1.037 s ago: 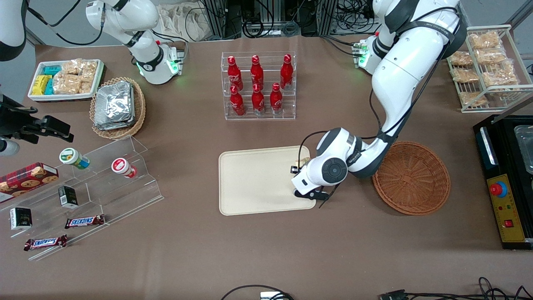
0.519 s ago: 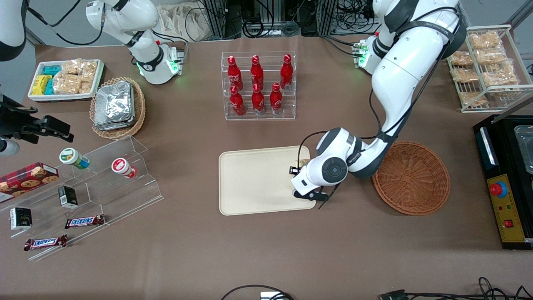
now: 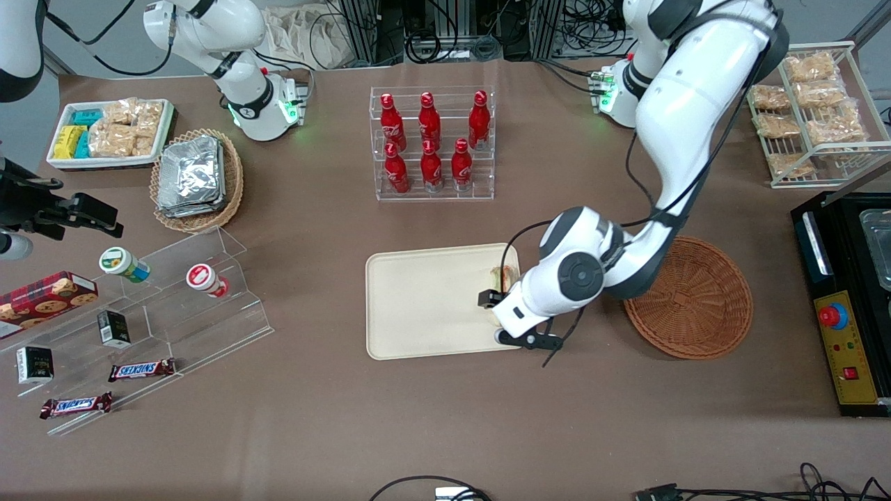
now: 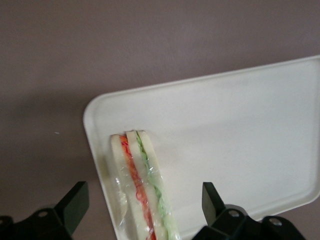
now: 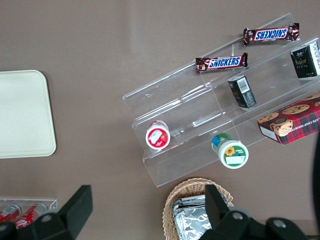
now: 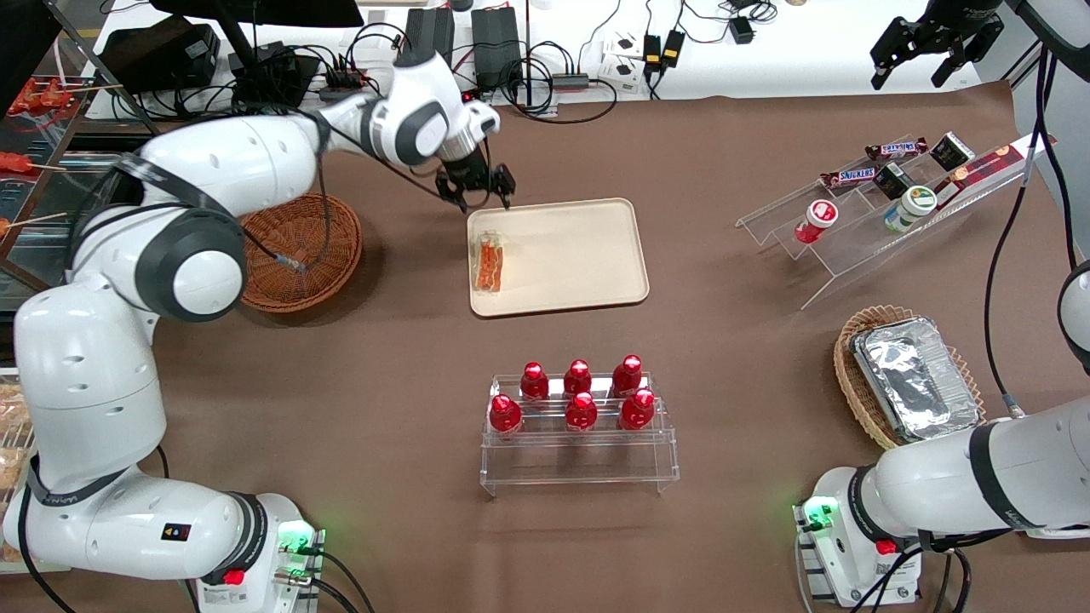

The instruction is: Place sandwich from basket to tray

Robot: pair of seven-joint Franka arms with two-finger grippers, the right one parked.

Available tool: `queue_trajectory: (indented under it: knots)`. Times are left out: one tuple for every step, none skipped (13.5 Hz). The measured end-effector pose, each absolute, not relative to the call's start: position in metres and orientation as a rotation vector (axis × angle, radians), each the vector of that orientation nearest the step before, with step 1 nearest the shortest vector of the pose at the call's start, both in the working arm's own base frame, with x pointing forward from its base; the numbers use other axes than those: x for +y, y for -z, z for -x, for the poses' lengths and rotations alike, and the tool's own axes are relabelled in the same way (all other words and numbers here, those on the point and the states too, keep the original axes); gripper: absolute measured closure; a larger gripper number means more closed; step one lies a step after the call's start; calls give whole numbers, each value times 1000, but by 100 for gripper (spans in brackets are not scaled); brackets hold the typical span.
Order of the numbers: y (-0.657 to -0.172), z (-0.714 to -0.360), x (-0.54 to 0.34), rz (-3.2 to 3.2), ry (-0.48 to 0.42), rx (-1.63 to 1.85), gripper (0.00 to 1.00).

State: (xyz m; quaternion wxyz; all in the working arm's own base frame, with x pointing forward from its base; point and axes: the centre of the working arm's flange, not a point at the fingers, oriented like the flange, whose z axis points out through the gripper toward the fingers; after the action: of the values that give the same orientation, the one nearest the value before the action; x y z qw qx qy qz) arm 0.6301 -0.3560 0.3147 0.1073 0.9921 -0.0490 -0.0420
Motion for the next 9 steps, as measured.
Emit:
queue_trajectory:
  knots:
    - [-346,-632,-341,-2947,125,-137,0]
    - [-380,-632,-322,-2978,126,-123,0]
    - [-413,-629,-300,-3013,141,-97,0]
    - [-444,-624,-271,-3052,182,-59,0]
    - [-471,-618,-243,-3085,223,-38,0]
    - [-498,-610,-218,-3118,254,-50,0]
    - [-521,-602,-195,-3158,276,-80,0]
    - [-543,-594,-175,-3203,297,-114,0]
    - [-563,-586,-157,-3241,327,-138,0]
